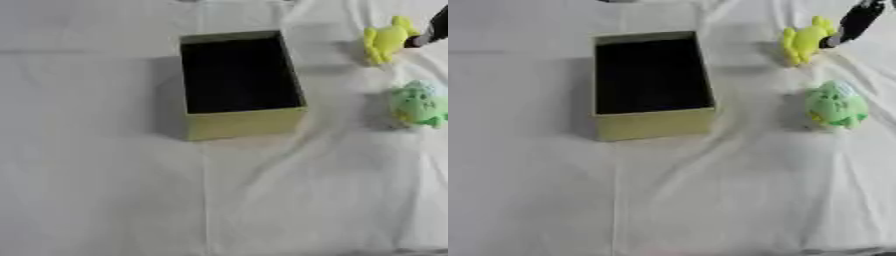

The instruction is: Pick up objects on the table and place them in the box.

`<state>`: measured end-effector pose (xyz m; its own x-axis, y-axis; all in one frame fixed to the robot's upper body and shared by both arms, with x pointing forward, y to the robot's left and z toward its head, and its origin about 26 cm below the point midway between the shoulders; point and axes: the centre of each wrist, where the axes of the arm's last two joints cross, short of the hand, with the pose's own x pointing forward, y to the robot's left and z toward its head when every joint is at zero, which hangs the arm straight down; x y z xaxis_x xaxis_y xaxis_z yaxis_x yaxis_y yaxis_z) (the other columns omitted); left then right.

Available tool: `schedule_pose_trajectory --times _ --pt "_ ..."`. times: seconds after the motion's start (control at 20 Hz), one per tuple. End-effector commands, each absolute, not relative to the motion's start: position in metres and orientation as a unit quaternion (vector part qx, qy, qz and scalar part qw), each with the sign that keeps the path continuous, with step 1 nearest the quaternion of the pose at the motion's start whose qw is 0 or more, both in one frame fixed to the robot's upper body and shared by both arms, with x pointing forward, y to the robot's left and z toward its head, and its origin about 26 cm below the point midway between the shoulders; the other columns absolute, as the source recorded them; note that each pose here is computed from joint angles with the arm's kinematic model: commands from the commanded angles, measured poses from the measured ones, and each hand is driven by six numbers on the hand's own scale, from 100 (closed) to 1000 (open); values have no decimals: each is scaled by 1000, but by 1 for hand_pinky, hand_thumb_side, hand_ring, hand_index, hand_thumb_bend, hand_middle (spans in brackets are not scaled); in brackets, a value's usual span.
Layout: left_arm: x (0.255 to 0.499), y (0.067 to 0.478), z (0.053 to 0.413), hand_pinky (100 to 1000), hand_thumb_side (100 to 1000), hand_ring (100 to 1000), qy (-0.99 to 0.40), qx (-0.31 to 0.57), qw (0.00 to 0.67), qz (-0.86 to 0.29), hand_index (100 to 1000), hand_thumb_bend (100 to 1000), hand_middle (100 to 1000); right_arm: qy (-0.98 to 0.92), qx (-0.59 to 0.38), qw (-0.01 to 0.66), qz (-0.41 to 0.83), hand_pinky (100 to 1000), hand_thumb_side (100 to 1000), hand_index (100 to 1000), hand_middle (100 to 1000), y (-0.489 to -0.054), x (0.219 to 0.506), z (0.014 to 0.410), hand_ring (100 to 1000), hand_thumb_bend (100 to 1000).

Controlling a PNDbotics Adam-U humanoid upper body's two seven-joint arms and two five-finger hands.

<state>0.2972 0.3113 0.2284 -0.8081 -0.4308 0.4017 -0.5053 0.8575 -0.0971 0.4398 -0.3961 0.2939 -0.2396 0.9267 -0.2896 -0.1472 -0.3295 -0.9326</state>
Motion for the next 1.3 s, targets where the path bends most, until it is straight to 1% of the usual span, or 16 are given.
schedule_pose_trajectory --times 0.05,0.9,1.1,1.2,1.3 --pt "295 311 236 549 755 545 -949 244 175 97 744 166 636 -412 -484 405 657 921 180 972 900 -404 440 306 904 543" --pt "295 310 235 548 755 538 -949 241 177 99 743 162 637 -402 -484 442 639 915 166 956 895 -416 452 290 902 514" --pt "295 310 235 548 755 535 -949 241 178 98 742 161 636 -401 -486 447 635 913 101 946 903 -417 454 290 903 451" --pt "295 310 235 547 755 533 -949 240 178 98 742 161 635 -400 -485 448 635 912 100 943 907 -417 454 290 902 418" --pt "295 309 234 548 755 532 -949 240 179 98 742 161 634 -399 -485 451 635 910 100 940 907 -416 455 291 902 409"
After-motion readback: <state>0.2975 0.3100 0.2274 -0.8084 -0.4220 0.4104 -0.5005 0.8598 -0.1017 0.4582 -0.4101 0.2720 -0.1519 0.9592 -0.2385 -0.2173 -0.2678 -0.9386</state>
